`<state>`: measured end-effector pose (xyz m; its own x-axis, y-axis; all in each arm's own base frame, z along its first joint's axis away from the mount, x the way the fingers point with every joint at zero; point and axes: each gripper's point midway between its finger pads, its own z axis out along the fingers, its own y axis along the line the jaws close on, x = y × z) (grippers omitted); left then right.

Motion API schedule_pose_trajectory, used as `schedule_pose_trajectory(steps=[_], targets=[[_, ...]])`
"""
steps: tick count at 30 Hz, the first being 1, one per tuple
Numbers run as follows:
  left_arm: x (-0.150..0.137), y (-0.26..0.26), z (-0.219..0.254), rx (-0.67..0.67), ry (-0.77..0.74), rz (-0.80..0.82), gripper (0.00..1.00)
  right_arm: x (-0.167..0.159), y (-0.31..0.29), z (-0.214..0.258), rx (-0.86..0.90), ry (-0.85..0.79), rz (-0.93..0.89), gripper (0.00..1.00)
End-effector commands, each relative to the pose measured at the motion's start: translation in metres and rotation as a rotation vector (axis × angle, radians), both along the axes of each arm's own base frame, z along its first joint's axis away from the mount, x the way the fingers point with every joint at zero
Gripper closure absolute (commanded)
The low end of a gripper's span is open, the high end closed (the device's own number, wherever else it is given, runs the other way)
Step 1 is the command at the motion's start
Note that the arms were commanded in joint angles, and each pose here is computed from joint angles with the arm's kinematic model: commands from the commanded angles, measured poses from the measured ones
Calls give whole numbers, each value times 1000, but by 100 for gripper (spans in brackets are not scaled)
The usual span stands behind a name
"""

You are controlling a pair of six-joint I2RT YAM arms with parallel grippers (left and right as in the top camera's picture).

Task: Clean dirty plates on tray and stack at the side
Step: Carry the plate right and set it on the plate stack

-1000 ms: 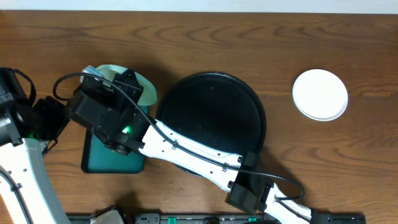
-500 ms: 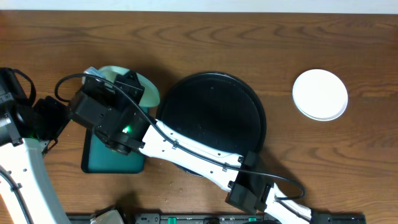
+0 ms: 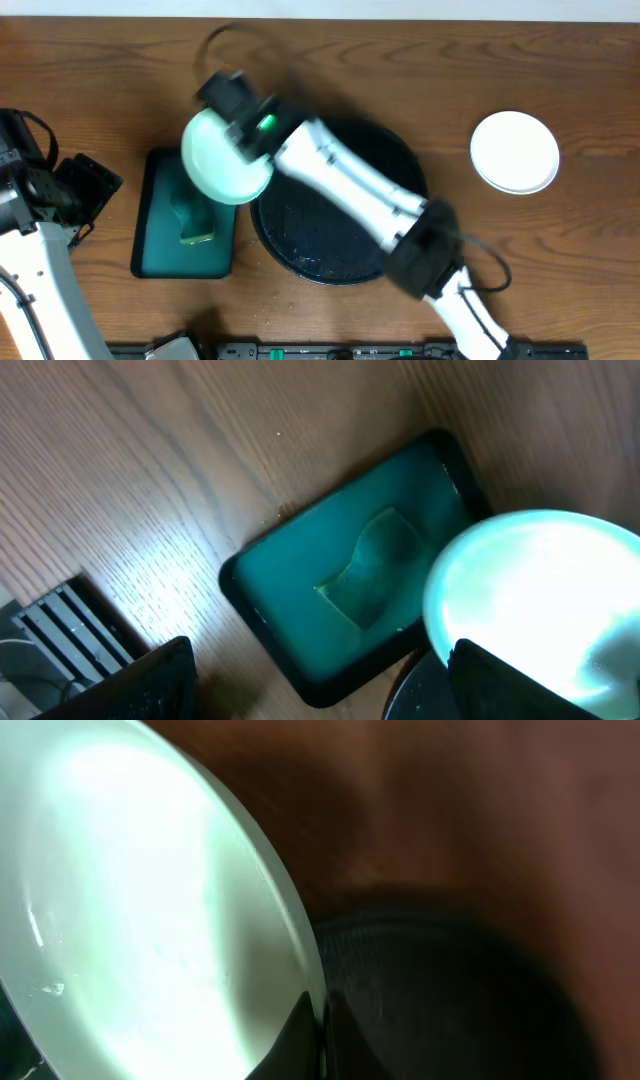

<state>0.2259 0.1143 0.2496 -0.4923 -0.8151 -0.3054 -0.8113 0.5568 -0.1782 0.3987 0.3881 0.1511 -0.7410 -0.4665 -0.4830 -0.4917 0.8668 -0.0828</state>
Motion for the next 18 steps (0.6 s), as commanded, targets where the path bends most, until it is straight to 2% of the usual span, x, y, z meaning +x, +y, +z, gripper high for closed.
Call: schedule_pose_trajectory(steps=[1,4,9,14,18], targets=[[8,-5,2,-5,-8,-44,19,4,-16,57,322,167,-47,99],[17,-13,-10,-18,29,-93,18,28,-66,78,392,197,-126,99],[38,-35,-45,-55,150,-236,19,58,-177,93,374,196,-329,99],[63,-69,-81,-66,264,-462,19,61,-282,83,326,262,-532,99],[82,-104,-99,-47,286,-621,18,55,-343,74,309,311,-655,99]])
